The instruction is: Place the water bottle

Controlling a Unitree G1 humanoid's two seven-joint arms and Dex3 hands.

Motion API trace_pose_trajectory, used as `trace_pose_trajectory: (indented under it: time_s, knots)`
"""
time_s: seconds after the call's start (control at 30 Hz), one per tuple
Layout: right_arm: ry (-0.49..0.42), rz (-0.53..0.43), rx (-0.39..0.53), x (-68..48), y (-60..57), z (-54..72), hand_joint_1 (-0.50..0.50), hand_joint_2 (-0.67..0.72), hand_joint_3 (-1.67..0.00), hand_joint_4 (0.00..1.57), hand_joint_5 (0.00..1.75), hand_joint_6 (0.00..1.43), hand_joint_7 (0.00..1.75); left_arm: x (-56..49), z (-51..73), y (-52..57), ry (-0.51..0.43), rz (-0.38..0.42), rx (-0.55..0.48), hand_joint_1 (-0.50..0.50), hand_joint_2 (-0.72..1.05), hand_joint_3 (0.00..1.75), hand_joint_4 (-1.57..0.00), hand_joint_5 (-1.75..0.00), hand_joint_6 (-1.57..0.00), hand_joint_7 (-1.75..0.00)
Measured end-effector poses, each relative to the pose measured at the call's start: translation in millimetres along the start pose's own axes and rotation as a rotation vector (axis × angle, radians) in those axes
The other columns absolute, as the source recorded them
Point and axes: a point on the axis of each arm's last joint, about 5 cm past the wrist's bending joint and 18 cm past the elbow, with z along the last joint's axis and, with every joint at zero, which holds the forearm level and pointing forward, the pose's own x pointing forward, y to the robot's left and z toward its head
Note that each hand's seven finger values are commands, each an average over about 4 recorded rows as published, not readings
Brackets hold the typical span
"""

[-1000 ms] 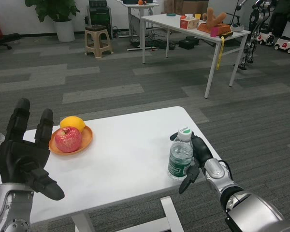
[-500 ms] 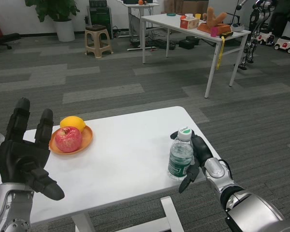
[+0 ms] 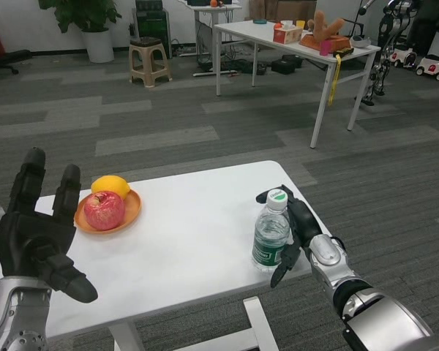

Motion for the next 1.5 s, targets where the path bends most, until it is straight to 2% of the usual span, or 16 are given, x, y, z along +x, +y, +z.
trace_pose_trajectory:
  time_s: [0.1,0.13,0.2,0.27,0.37,0.43,0.6,0.77,0.9,1.03,1.17,1.33,1.5]
  knots:
    - [-0.001,0.001,0.008,-1.3,-1.1,-0.6,-0.46,0.72,-0.02,0.01,0.39,0.0,0.99,0.0,0.0,0.0,0.0,0.0,0.0,-0.5,-0.66,0.02,0.0,0.0,0.0,0.0]
    - [-0.002,0.001,0.012,-1.7,-1.7,-0.6,-0.46,0.72,-0.02,0.0,0.22,0.0,0.87,0.0,0.0,0.0,0.0,0.0,0.0,-0.5,-0.66,0.04,0.0,0.0,0.0,0.0]
    - [-0.01,0.001,0.02,-2.0,-3.2,0.1,-0.46,0.72,-0.02,0.0,0.02,0.0,0.52,0.0,0.1,0.0,-0.001,0.0,0.0,-0.5,-0.64,0.07,0.0,0.0,0.0,0.0]
    - [-0.019,0.003,0.029,-2.0,-5.3,1.4,-0.46,0.72,0.0,0.0,0.0,0.0,0.26,0.0,0.1,0.0,-0.002,0.0,0.0,-0.5,-0.64,0.07,0.0,0.0,0.0,0.0]
    - [-0.033,0.002,0.041,-2.3,-9.4,3.3,-0.46,0.72,0.0,0.0,0.0,0.0,0.12,0.0,0.1,0.0,-0.002,0.0,0.001,-0.5,-0.68,0.02,0.0,0.0,0.0,0.0]
    - [-0.044,-0.005,0.054,-3.4,-12.4,4.1,-0.46,0.72,-0.04,0.0,0.0,0.0,0.09,0.0,0.1,0.0,-0.003,0.0,0.001,-0.5,-0.68,0.02,0.0,0.0,0.0,0.0]
    - [-0.085,-0.023,0.088,-6.3,-18.8,7.0,-0.46,0.72,0.0,0.0,0.0,0.0,0.0,0.0,0.2,0.0,-0.004,0.0,0.001,-0.5,-0.64,0.09,0.0,0.0,0.0,0.0]
    - [-0.154,-0.047,0.104,-10.9,-27.0,13.7,-0.47,0.72,0.0,0.0,0.0,0.0,0.0,-0.1,0.2,0.0,-0.006,0.001,0.001,-0.5,-0.66,0.09,0.0,0.0,0.0,0.0]
    - [-0.252,-0.08,0.095,-18.5,-39.6,26.2,-0.46,0.72,0.0,0.0,0.0,0.0,0.0,-0.2,0.3,0.1,-0.007,0.001,0.001,-0.5,-0.66,0.04,0.0,0.0,0.0,0.0]
    - [-0.322,-0.103,0.073,-27.8,-49.8,36.0,-0.46,0.72,-0.04,0.0,0.0,0.0,0.0,-1.0,0.5,0.6,-0.007,0.004,0.002,-0.5,-0.64,0.09,0.0,0.0,0.0,0.0]
    - [-0.413,-0.116,0.043,-36.7,-57.8,50.7,-0.46,0.72,0.0,0.0,0.0,0.0,0.0,-1.9,0.6,1.0,-0.006,0.006,0.004,-0.5,-0.64,0.09,0.0,0.0,0.0,0.0]
    - [-0.503,-0.122,0.016,-44.0,-62.7,66.4,-0.48,0.72,0.0,0.0,0.0,0.0,0.0,-2.5,0.9,1.3,-0.006,0.007,0.005,-0.5,-0.66,0.02,0.0,0.0,0.0,0.0]
    - [-0.611,-0.105,-0.009,-49.8,-61.6,86.1,-0.46,0.71,0.0,0.0,0.0,0.0,0.0,-3.1,1.2,1.8,-0.005,0.009,0.007,-0.5,-0.64,0.04,0.0,0.0,0.0,0.0]
